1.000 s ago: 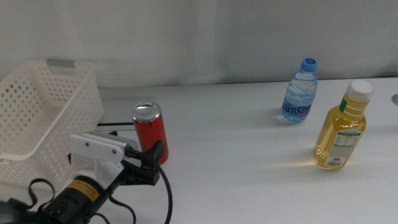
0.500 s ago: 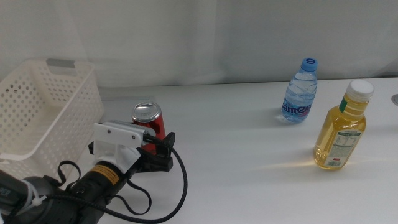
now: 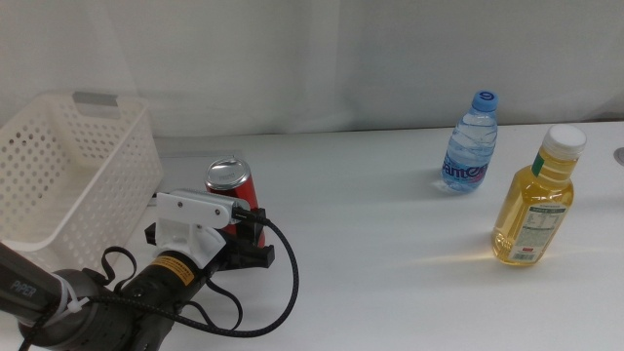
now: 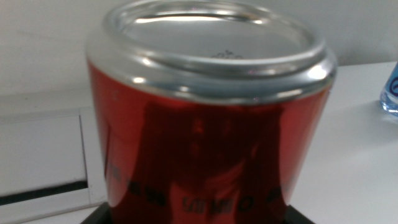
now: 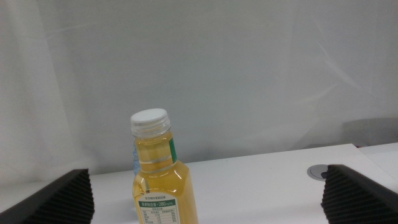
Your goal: Use arms to grab the bottles and put them into the dustbin to the left of the table.
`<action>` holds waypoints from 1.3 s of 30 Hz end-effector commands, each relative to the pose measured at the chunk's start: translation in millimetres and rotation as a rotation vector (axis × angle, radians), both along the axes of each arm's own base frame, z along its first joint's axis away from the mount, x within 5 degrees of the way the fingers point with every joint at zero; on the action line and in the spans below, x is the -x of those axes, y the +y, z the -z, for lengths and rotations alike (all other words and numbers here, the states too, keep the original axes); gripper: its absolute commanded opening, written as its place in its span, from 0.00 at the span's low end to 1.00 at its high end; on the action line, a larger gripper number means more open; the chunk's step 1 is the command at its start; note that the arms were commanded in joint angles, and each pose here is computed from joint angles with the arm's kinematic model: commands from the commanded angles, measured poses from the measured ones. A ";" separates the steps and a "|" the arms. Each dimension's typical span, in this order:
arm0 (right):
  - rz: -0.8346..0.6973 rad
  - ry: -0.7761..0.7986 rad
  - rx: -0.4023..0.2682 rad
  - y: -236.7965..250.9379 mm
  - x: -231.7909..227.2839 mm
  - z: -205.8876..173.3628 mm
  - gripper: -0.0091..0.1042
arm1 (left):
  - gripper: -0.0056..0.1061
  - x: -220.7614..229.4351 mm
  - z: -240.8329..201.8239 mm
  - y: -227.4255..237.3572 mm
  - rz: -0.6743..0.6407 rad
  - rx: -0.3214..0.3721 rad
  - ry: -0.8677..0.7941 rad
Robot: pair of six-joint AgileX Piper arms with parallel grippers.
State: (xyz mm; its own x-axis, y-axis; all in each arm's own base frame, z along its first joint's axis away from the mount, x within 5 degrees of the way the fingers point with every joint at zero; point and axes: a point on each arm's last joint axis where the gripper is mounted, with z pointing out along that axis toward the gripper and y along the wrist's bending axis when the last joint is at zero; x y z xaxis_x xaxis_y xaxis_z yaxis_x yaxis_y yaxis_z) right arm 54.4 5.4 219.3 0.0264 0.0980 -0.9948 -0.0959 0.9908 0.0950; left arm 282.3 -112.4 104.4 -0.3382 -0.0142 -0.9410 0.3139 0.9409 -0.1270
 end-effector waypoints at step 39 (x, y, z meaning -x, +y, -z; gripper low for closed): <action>0.004 -0.035 0.003 -0.5 2.8 0.1 0.99 | 0.02 -33.5 -252.9 46.1 -0.081 -0.193 -0.062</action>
